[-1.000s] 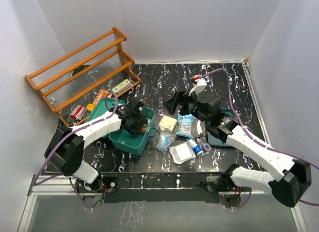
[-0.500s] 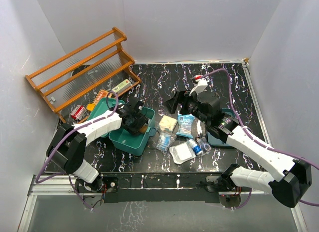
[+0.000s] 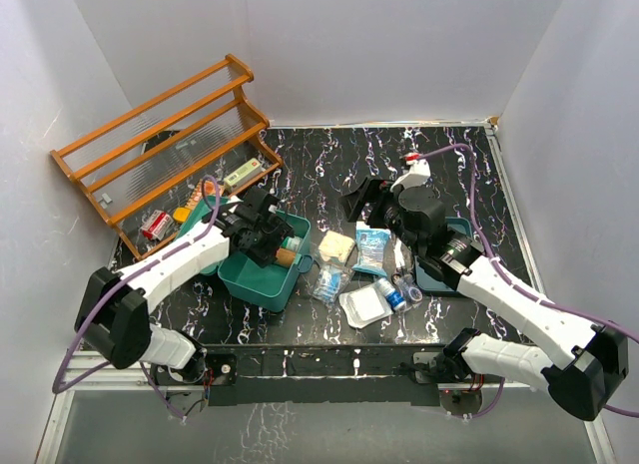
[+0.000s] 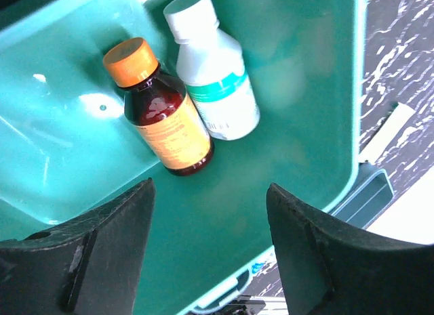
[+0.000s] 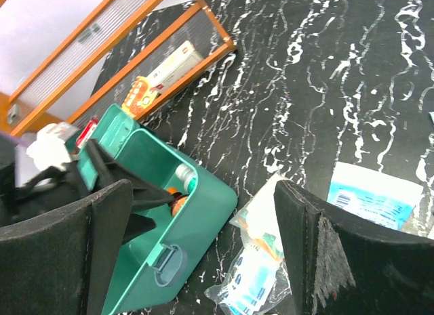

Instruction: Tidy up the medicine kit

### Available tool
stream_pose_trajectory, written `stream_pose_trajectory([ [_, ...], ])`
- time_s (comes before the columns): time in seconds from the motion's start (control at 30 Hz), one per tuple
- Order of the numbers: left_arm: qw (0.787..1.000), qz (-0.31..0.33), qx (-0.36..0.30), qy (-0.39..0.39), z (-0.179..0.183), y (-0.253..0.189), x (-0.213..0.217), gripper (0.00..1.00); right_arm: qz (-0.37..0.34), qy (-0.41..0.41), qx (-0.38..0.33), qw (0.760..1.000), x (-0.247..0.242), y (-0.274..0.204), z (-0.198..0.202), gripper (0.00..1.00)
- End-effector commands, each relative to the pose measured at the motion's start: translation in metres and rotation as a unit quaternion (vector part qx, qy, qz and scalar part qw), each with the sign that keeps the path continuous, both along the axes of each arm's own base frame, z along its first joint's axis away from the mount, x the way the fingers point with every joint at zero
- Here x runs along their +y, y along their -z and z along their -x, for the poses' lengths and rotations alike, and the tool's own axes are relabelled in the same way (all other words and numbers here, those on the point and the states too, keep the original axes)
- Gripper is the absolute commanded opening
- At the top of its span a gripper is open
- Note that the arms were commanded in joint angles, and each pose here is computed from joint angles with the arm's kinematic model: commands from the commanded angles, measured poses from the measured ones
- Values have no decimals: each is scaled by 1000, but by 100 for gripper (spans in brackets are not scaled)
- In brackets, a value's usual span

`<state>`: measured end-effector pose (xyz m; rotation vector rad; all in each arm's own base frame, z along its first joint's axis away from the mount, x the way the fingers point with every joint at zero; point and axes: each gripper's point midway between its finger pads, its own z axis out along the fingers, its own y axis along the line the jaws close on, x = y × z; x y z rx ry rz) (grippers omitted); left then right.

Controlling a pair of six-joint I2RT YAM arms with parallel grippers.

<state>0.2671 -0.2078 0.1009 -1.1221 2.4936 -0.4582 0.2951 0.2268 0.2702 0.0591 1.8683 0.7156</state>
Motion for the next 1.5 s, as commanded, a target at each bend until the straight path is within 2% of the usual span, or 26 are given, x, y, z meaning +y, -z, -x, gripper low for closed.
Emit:
stream_pose_trajectory([
  [0.0, 998, -31, -52, 3, -3, -42, 20, 66, -19, 67, -20, 997, -19, -23, -12, 84],
  [0.13, 992, -63, -105, 37, -13, -66, 28, 66, -1, 95, 6, 995, -27, -12, -17, 84],
  [0.27, 974, -82, -177, 115, -32, -93, 18, 66, 14, 103, 25, 994, -33, 6, -15, 80],
  [0.4, 939, -90, -246, 222, -41, -117, -1, 66, 20, 100, 53, 993, -38, 28, -11, 78],
  [0.53, 889, -70, -300, 338, -35, -132, -28, 74, 61, 88, 105, 989, -42, 62, -4, 73],
  [0.67, 871, -56, -298, 387, -32, -129, -43, 77, 92, 76, 161, 980, -44, 97, 2, 68],
  [0.83, 860, -76, -305, 401, -46, -135, -47, 76, 123, 86, 219, 964, -53, 134, 2, 56],
  [1.03, 851, -107, -329, 394, -65, -149, -47, 73, 171, 89, 283, 939, -65, 168, 14, 38],
  [1.33, 839, -139, -392, 352, -94, -180, -46, 74, 202, 98, 322, 920, -81, 197, 5, 38],
  [1.47, 835, -150, -400, 348, -103, -186, -46, 74, 199, 85, 326, 920, -76, 205, 0, 38],
])
